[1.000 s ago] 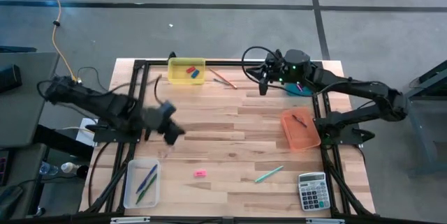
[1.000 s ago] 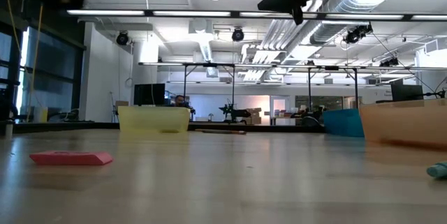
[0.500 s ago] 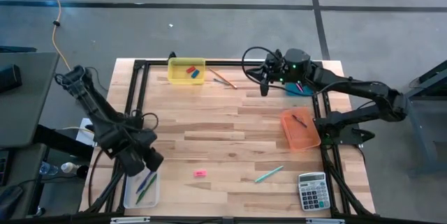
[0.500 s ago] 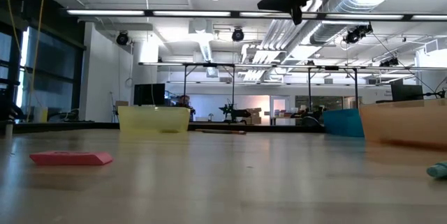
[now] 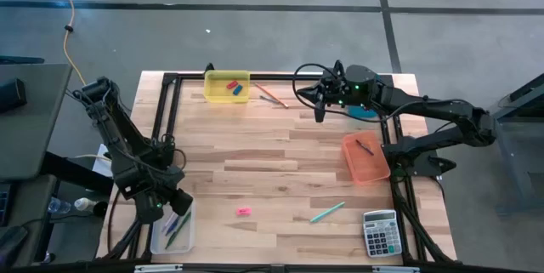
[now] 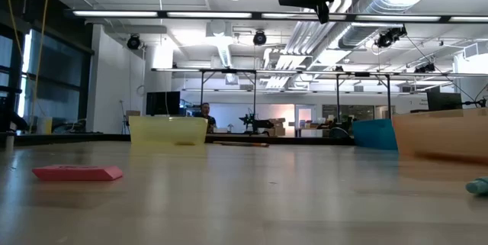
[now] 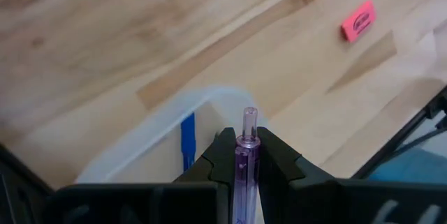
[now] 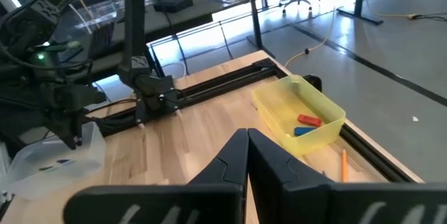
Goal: Sort crayons/erasers/pens/pencils in bins
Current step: Put the violet pen into the white bin
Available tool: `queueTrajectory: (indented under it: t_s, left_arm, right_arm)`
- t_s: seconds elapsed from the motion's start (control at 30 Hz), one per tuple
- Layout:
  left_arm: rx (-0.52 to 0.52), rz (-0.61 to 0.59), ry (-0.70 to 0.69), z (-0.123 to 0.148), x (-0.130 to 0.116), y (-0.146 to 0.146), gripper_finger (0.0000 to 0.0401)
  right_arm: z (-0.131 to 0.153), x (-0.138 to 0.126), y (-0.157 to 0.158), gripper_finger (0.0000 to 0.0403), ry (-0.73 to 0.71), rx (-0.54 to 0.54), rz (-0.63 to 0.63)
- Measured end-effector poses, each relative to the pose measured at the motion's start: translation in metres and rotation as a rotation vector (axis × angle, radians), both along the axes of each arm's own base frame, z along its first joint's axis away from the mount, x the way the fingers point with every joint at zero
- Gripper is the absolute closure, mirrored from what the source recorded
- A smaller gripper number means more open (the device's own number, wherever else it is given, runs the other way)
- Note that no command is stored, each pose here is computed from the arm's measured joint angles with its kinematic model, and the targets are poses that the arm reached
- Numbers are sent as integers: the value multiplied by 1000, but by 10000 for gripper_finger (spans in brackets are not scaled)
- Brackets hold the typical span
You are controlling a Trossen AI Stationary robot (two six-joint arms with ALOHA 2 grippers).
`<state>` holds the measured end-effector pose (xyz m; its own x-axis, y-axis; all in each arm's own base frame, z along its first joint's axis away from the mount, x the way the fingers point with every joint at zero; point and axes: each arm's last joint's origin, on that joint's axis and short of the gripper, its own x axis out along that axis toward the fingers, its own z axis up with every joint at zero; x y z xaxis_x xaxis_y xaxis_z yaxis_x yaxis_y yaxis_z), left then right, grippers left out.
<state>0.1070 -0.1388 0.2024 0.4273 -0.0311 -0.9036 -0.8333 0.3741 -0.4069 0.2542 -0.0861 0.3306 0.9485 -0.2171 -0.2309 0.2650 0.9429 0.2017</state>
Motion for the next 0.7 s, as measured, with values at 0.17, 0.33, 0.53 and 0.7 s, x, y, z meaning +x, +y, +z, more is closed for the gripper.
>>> queueTrajectory:
  t_s: [0.17,0.33,0.53,0.7]
  left_arm:
    - [-24,15,36,-6,-5,-10,384]
    - [-23,3,53,-20,1,-25,384]
    - [30,25,87,-37,9,-31,384]
    - [76,39,74,-40,14,-28,384]
  right_arm:
    - [0,1,2,403,0,0,7]
    - [0,1,2,403,0,0,7]
    - [0,1,2,403,-4,-1,7]
    - [1,1,2,403,-10,-2,6]
